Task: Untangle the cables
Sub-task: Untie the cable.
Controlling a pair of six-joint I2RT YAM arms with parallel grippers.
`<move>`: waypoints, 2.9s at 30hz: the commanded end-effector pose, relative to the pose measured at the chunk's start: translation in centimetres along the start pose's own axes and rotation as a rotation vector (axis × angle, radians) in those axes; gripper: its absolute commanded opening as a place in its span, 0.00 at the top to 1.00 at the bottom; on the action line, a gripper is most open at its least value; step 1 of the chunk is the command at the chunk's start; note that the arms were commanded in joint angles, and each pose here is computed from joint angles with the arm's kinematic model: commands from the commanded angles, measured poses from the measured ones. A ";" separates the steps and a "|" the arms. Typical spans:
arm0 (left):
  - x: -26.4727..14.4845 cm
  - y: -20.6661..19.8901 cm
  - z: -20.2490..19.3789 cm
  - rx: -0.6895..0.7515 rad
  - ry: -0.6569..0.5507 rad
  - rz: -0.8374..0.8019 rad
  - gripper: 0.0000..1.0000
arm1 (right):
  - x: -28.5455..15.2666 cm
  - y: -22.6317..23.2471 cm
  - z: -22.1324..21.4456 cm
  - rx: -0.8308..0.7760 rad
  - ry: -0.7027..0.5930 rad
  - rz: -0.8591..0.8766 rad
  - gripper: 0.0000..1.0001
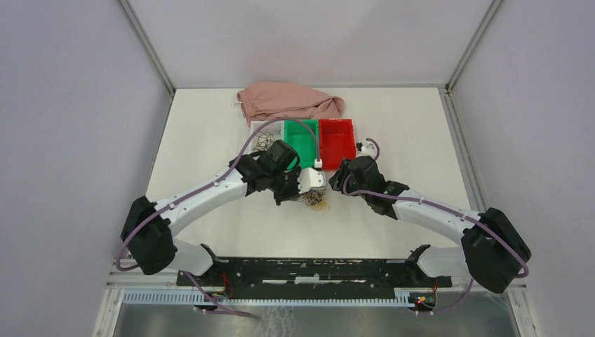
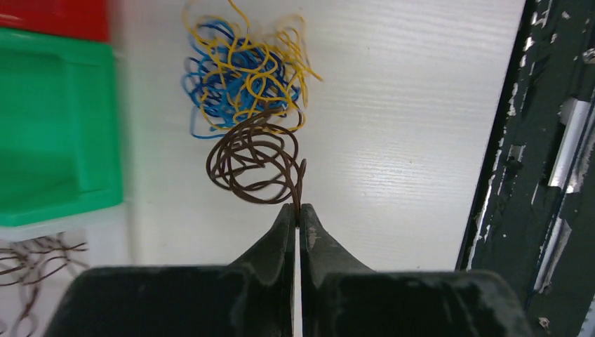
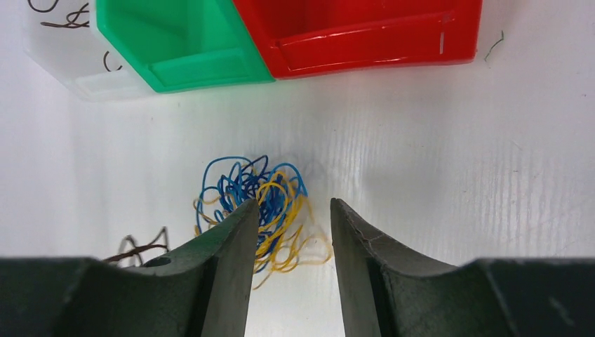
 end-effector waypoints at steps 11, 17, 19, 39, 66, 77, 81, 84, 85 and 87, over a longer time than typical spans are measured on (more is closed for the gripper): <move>-12.6 -1.1 7.0 0.185 -0.180 0.042 0.97 | -3.8 4.0 2.9 -0.199 -0.194 0.408 0.32; -13.8 -1.2 7.1 0.189 -0.187 0.072 0.97 | -6.5 6.0 3.4 -0.272 -0.242 0.620 0.31; -14.0 -1.4 7.1 0.179 -0.189 0.070 0.97 | -7.2 6.7 3.6 -0.277 -0.241 0.676 0.31; -14.8 -2.7 7.6 0.113 -0.219 -0.009 0.97 | -8.7 12.6 4.2 -0.274 -0.267 0.809 0.33; -14.6 -1.9 6.9 0.143 -0.223 0.090 0.97 | -12.7 12.1 2.2 -0.321 -0.130 0.980 0.45; -14.8 -2.1 6.4 0.145 -0.219 0.088 0.97 | -11.0 12.9 3.4 -0.323 -0.156 0.879 0.61; -14.7 -2.3 6.2 0.153 -0.213 0.082 0.97 | -11.3 12.1 3.3 -0.351 -0.153 0.838 0.58; -14.7 -2.3 6.2 0.153 -0.216 0.076 0.97 | -11.5 11.9 3.4 -0.358 -0.164 0.833 0.67; -14.7 -2.4 6.3 0.152 -0.216 0.073 0.97 | -11.6 12.0 3.5 -0.359 -0.166 0.838 0.73; -14.6 -2.4 6.2 0.151 -0.214 0.071 0.97 | -11.8 12.3 3.7 -0.362 -0.164 0.850 0.84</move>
Point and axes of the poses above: each gripper's point midway between its finger pads, its own x axis out along the fingers, its own y axis along the line the jaws close on, z = x × y, the point moved 6 cm from there along -x, back along the fingers, and after that the axes turned 5 degrees about -x, right-handed, at the moved point
